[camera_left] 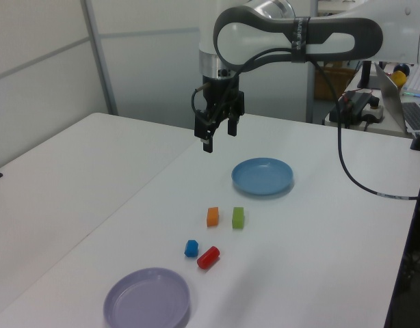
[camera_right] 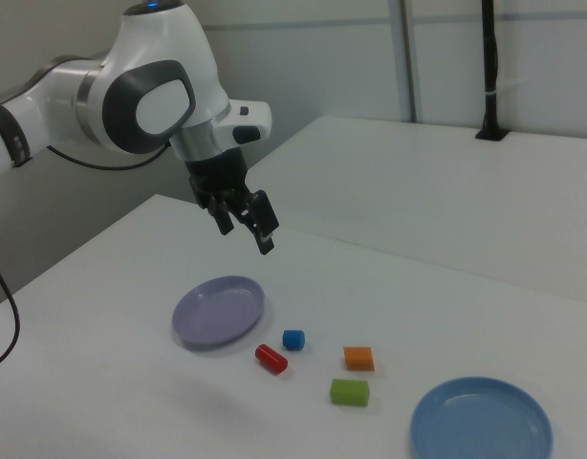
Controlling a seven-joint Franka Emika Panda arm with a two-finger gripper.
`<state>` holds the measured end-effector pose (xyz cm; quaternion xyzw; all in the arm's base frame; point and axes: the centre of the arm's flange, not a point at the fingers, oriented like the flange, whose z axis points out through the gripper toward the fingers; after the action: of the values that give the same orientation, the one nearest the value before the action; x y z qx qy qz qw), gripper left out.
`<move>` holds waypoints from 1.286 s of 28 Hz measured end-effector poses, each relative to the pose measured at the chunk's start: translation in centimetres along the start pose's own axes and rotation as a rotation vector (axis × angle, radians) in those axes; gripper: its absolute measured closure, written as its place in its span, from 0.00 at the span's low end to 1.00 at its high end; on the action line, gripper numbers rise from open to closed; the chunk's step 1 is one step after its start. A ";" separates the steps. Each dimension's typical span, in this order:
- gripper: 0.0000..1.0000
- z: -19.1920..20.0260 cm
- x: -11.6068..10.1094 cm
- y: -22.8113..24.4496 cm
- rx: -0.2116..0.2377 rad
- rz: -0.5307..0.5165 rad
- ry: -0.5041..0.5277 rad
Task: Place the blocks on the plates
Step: 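Move the gripper down toward the orange block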
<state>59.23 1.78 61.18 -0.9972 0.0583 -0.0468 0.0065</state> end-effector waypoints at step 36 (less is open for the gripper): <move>0.00 21.2 7.3 3.6 -0.077 -0.398 -0.101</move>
<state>68.07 -2.45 40.67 -0.9896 -0.1385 0.0051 -0.0381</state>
